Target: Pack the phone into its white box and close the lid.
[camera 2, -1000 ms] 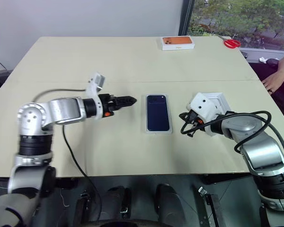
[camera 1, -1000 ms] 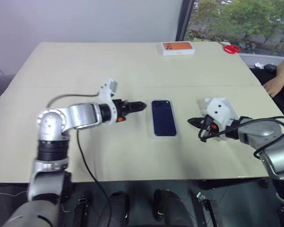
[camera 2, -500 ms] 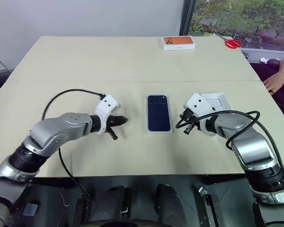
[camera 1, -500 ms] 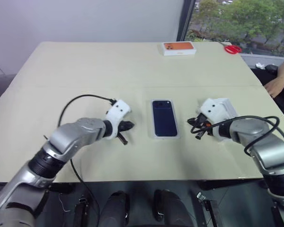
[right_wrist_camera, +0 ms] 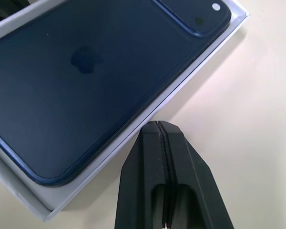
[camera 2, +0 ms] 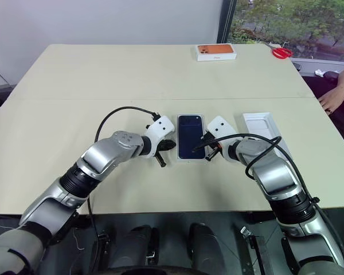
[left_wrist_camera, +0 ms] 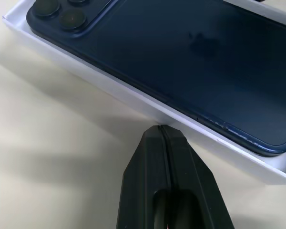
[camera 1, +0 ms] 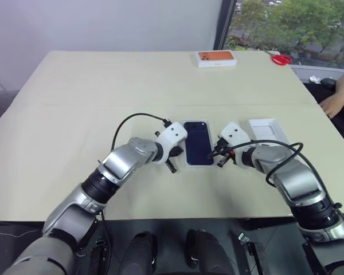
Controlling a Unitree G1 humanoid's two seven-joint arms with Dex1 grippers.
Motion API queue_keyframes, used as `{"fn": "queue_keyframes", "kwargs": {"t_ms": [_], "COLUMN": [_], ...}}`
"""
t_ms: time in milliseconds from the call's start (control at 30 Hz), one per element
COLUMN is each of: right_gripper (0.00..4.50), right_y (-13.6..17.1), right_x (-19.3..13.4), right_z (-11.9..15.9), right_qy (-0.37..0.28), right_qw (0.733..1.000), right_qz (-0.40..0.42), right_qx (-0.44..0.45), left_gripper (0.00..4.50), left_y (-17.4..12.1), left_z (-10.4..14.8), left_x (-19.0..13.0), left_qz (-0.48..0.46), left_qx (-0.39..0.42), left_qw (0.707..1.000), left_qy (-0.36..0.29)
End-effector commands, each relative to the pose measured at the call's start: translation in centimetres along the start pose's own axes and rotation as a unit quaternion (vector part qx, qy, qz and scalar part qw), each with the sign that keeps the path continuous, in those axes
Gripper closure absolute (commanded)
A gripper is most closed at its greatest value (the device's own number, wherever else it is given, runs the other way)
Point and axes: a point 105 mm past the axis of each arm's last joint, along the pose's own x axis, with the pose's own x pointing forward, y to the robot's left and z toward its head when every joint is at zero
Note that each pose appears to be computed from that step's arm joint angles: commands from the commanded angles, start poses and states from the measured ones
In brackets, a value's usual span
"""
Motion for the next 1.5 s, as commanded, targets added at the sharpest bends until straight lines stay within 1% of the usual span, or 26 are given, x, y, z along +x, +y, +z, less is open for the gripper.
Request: {"fn": "queue_keyframes", "kwargs": {"t_ms": [33, 167, 433, 633, 767, 1100, 1333, 1467, 1500], "right_gripper": [4.50, 4.50, 4.50, 4.50, 4.50, 4.50, 4.50, 4.50, 4.25], "right_y": [0.4, 0.5, 0.2, -0.3, -0.1, 0.2, 0.1, -1.3, -1.8], "right_x": [-0.9, -1.9, -3.3, -3.8, -4.1, -4.1, -4.0, -4.6, -4.9], "right_z": [1.3, 0.9, -0.5, -1.7, -2.1, -2.2, -2.4, -2.3, -2.1], "right_qy": [-0.026, -0.020, 0.000, 0.018, 0.022, 0.025, 0.031, 0.034, 0.032], "right_qw": [1.000, 1.000, 1.000, 1.000, 1.000, 1.000, 1.000, 0.999, 0.999], "right_qz": [0.007, 0.012, 0.005, -0.007, -0.004, 0.006, 0.005, -0.020, -0.024], "right_qx": [-0.016, -0.015, -0.012, -0.005, -0.002, -0.004, -0.004, -0.005, 0.002], "left_gripper": [4.47, 4.47, 4.47, 4.47, 4.47, 4.47, 4.47, 4.47, 4.50], "left_y": [-1.5, -3.4, -5.6, -7.0, -6.9, -5.4, -5.1, -5.2, -5.1], "left_z": [1.9, 2.7, 3.9, 4.1, 4.0, 3.6, 3.5, 3.5, 3.4], "left_x": [0.5, 1.3, 1.7, 1.7, 1.8, 1.9, 1.8, 1.2, 0.9], "left_qz": [-0.027, -0.059, -0.108, -0.142, -0.140, -0.105, -0.098, -0.106, -0.108], "left_qx": [0.017, 0.004, -0.011, -0.010, -0.017, -0.039, -0.048, -0.051, -0.053], "left_qw": [0.999, 0.997, 0.992, 0.988, 0.989, 0.993, 0.993, 0.992, 0.992], "left_qy": [-0.035, -0.045, -0.059, -0.056, -0.051, -0.049, -0.049, -0.049, -0.048]}}
